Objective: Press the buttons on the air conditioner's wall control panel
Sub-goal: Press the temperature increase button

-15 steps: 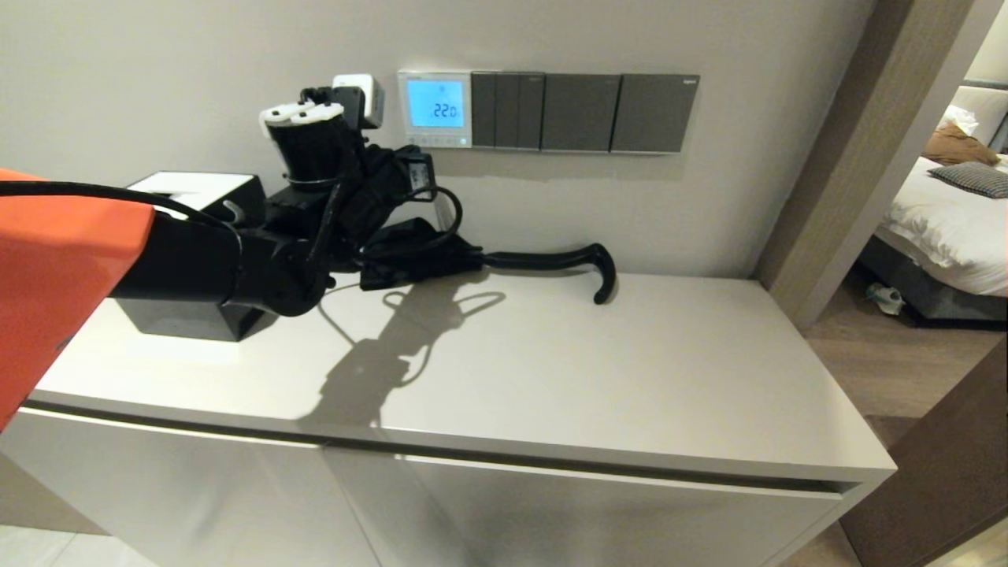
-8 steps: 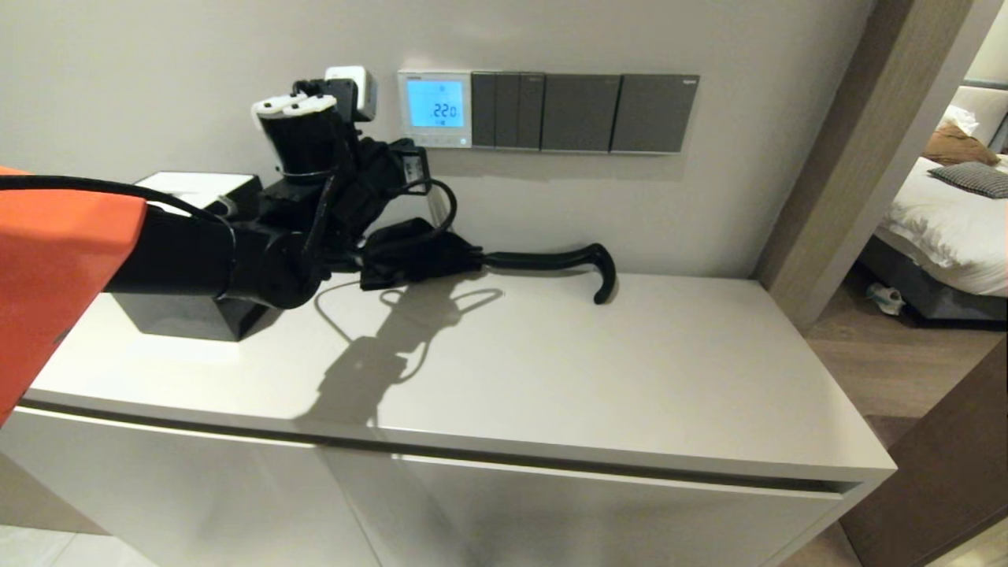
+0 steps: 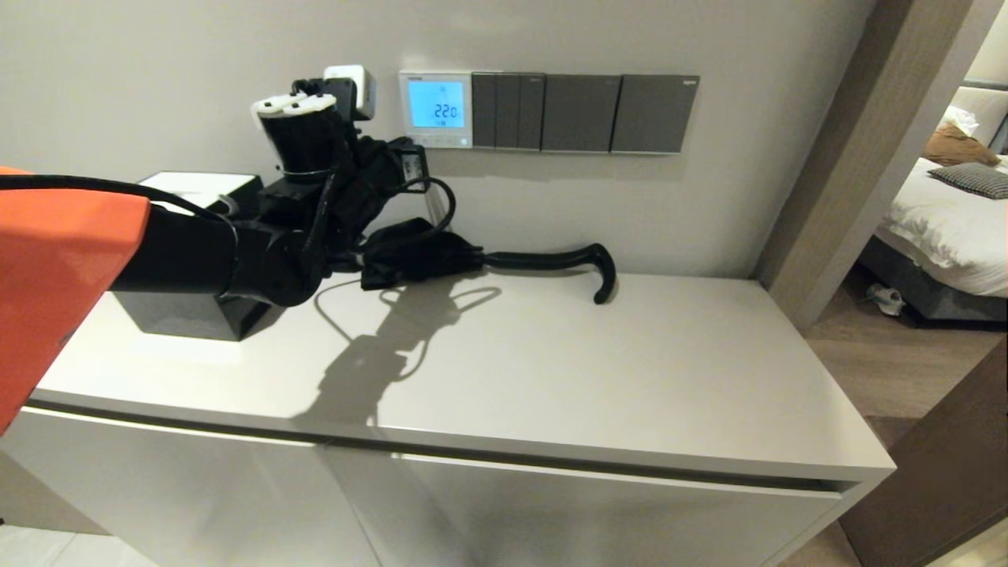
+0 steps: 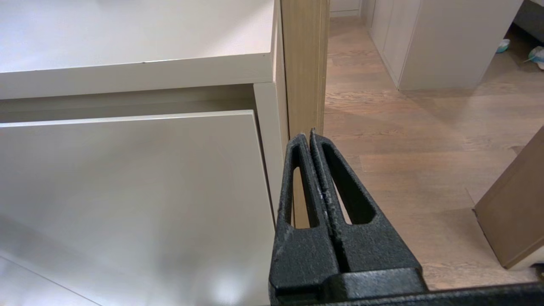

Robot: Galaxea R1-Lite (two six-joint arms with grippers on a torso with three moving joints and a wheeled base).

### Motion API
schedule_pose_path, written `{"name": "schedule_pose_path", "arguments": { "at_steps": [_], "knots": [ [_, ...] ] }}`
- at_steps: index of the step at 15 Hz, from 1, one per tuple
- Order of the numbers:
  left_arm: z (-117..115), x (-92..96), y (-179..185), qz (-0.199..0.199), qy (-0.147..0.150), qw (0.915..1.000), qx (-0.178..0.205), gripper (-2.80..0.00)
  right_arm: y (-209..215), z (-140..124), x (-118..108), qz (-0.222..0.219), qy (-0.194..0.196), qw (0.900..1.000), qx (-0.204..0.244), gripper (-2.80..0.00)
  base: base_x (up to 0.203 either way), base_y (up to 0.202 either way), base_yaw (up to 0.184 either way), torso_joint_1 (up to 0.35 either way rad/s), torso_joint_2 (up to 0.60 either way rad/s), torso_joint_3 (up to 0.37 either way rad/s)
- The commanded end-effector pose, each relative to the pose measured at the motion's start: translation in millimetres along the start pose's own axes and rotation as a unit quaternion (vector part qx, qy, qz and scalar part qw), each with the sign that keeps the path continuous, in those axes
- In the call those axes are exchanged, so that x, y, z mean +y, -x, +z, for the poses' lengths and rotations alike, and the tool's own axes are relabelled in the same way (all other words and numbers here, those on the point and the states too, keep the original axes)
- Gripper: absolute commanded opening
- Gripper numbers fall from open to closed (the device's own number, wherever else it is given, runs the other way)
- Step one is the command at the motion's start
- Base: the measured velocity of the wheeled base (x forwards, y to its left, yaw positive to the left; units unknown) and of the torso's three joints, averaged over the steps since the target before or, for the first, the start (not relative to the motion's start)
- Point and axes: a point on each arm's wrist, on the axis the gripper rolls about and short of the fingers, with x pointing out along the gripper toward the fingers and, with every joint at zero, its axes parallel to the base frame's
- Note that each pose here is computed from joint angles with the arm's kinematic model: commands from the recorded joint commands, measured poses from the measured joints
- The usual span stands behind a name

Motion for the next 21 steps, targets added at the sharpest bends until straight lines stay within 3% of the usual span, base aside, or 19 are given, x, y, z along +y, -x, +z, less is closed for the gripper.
{"name": "schedule_pose_path", "arguments": {
  "at_steps": [1, 21],
  "knots": [
    [-2, 0.2, -1, 0.001, 0.0, 1.0, 0.0, -2.8, 0, -1, 0, 0.0, 0.0, 1.0, 0.001, -2.8, 0.0, 0.0, 0.0, 0.0, 0.0, 0.0],
    [5, 1.0, 12, -0.001, 0.001, 1.0, -0.006, -2.8, 0, -1, 0, 0.0, 0.0, 1.0, 0.001, -2.8, 0.0, 0.0, 0.0, 0.0, 0.0, 0.0]
  ]
}}
